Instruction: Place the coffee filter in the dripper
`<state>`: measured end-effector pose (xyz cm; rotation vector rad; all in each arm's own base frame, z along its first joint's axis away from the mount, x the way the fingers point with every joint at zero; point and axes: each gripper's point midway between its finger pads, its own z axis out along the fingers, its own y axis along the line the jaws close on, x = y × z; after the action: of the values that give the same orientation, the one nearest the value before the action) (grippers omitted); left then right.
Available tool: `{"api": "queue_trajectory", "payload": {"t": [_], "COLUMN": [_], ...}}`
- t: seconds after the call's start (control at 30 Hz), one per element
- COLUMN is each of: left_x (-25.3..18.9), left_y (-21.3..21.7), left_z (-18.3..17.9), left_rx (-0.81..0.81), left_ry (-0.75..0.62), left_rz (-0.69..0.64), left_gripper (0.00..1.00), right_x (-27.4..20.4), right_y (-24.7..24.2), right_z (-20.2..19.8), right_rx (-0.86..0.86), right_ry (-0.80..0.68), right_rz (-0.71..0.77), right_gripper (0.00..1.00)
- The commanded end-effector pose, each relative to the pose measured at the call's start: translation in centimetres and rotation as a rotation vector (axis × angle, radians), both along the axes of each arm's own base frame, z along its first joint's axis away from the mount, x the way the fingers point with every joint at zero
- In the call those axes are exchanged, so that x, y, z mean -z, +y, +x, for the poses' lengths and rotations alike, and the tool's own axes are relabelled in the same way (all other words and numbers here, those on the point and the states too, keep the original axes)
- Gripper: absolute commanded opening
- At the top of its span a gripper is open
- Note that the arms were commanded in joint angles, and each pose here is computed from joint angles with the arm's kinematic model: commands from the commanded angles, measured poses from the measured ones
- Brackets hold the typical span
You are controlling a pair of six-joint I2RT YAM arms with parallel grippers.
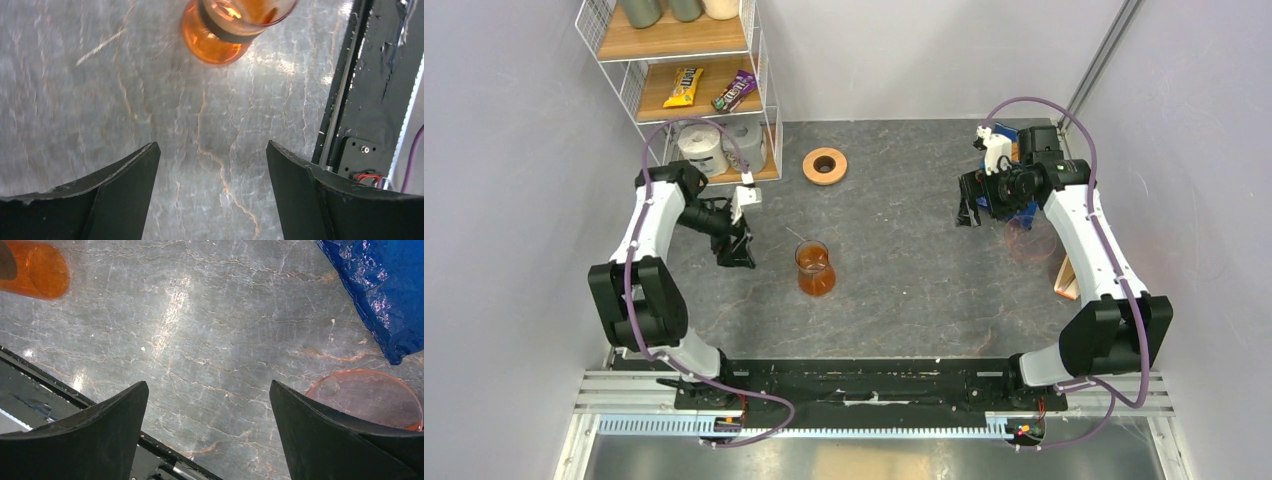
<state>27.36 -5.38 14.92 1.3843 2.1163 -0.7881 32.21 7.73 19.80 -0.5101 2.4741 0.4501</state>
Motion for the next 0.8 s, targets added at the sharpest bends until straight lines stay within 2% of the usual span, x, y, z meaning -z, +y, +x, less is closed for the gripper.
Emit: {"api": "queue_trajectory", "payload": {"t": [0.0, 0.2, 0.27, 0.4, 0.67, 0.77], "left_x": [-1.5, -1.0, -0.7, 0.2, 0.7, 0.8], "left_y": [-4.0, -8.3, -8.8, -9.4, -11.6, -12.7], "left_z": [-0.6, 2.3, 2.1, 1.2, 1.6, 1.1], "left_rx": [0.306, 0.139, 0.154, 0.18, 0.104, 0.098], "left_ry": [-0.235, -0.365, -0.401, -0.383, -0.443, -0.428], "left_rz": [-0.098, -0.105, -0.094, -0.087, -0.085, -0.094], "left_gripper": [0.87, 0.89, 0.9, 0.9, 0.92, 0.93], "right_x": [-1.5, -1.6, -1.4, -1.5, -1.4, -1.3], "right_y": [0.4, 0.3, 0.3, 0.6, 0.7, 0.8], "right_z": [-0.7, -1.2, -1.2, -1.3, -1.1, -1.2], "right_rx": [-0.027, -0.035, -0.034, -0.044, -0.046, -0.047], "right_ry": [-0.037, -0.038, -0.033, -0.03, -0.025, -0.019], "right_rz": [0.023, 0.018, 0.019, 0.033, 0.04, 0.043], "right_gripper": [0.99, 0.99, 0.99, 0.99, 0.99, 0.99]}}
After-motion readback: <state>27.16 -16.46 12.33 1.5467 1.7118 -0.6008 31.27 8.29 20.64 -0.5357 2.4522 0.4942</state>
